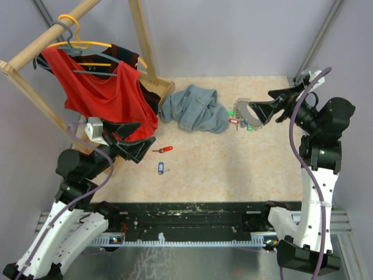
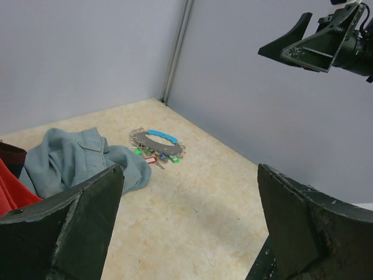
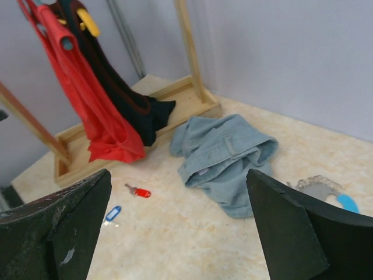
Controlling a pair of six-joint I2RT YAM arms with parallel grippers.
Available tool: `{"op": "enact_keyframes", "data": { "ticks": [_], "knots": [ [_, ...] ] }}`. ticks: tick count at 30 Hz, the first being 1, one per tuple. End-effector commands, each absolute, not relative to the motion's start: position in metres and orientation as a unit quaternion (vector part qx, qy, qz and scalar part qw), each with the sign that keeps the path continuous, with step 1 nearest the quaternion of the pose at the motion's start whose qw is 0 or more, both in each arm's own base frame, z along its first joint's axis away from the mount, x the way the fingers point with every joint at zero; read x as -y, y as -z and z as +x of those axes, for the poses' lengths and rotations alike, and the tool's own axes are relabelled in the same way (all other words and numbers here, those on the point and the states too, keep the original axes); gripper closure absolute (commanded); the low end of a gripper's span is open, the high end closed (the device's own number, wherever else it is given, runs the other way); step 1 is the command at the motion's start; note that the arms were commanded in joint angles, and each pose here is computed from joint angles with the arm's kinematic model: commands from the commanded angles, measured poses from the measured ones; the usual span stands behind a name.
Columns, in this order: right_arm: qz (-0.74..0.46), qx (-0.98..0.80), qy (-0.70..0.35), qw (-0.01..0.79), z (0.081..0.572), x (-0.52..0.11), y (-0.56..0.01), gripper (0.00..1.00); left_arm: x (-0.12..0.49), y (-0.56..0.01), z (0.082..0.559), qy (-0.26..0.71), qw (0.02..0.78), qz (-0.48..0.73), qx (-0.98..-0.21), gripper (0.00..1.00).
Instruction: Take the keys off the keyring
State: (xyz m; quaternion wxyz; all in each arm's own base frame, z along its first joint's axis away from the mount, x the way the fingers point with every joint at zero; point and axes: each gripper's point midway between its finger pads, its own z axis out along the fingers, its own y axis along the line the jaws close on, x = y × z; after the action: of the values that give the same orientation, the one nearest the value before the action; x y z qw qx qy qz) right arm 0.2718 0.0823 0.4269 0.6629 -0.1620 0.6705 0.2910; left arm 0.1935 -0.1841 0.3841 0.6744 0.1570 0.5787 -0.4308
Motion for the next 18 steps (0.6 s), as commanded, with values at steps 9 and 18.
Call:
{"op": "enact_keyframes", "data": {
  "ticks": [9, 18],
  "knots": [
    [-0.26, -0.616, -0.402, 0.626, 0.244, -0.117, -0.436, 0.01, 0.178, -0.397, 0.17, 0.43, 0.683, 0.186, -0.561, 0.0],
    [-0.166, -0.645, -0.36, 0.653, 0.26, -0.099, -0.452, 0.01, 0.182, -0.394, 0.169, 0.435, 0.68, 0.199, -0.556, 0.0]
  ]
}}
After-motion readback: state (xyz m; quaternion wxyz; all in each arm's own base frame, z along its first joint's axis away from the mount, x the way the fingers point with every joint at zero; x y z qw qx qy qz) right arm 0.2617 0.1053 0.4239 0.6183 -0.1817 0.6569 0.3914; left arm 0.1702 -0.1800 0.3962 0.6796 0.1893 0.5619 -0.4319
